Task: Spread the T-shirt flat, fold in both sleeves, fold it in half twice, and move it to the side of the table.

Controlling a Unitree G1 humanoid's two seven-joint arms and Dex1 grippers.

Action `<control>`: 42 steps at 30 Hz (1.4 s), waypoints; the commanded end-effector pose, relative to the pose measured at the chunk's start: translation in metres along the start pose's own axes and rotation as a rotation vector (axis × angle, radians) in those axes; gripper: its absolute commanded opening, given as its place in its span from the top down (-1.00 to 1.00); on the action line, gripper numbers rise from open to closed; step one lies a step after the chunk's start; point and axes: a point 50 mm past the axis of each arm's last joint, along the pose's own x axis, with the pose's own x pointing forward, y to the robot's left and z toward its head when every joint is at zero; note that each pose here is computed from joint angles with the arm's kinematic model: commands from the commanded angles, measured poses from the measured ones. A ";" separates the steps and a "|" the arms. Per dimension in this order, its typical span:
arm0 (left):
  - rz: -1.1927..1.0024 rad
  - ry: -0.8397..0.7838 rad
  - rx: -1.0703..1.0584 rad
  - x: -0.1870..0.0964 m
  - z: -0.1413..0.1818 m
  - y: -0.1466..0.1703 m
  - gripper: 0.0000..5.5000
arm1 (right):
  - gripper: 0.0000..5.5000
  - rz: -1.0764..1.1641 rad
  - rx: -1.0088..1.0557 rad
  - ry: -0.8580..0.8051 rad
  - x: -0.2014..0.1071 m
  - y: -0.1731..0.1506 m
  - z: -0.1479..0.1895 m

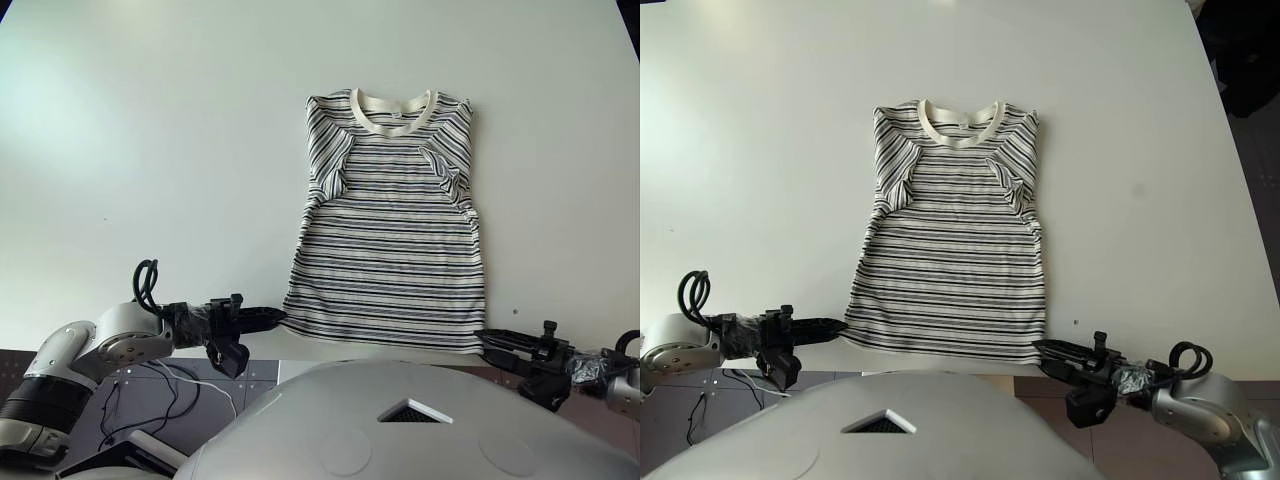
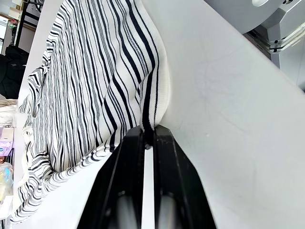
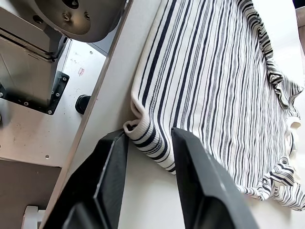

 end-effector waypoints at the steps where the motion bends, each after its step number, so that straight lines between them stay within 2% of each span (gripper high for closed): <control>1: -0.065 0.037 -0.031 -0.001 -0.004 -0.009 0.96 | 0.70 0.039 0.029 0.024 0.000 0.004 -0.003; 5: -0.055 0.022 -0.034 -0.001 -0.002 -0.008 0.96 | 0.95 0.006 0.072 0.022 0.003 0.001 -0.002; 10: -0.022 -0.016 -0.057 -0.006 0.006 -0.003 0.96 | 0.95 -0.047 0.208 -0.018 -0.001 -0.011 0.006; 16: 0.021 -0.066 -0.125 -0.015 0.033 -0.006 0.96 | 0.95 0.041 0.235 -0.012 -0.024 -0.009 0.015; 19: 0.074 -0.070 -0.177 -0.018 0.047 -0.006 0.96 | 0.95 0.046 0.222 0.003 -0.035 -0.016 0.017; 22: 0.182 -0.063 -0.227 -0.020 0.049 0.009 0.96 | 0.95 -0.025 0.229 -0.007 -0.035 -0.033 0.020; 29: 0.489 0.027 -0.361 -0.018 0.002 0.080 0.96 | 0.95 -0.460 0.375 -0.097 -0.025 -0.132 0.000; 33: 0.584 0.072 -0.459 -0.012 -0.032 0.124 0.96 | 0.95 -0.555 0.462 -0.129 -0.012 -0.172 -0.022; 37: 0.623 0.111 -0.544 0.001 -0.071 0.161 0.96 | 0.95 -0.597 0.545 -0.116 0.012 -0.209 -0.059; 42: 0.647 0.128 -0.595 0.016 -0.102 0.202 0.96 | 0.95 -0.670 0.640 -0.073 0.027 -0.241 -0.097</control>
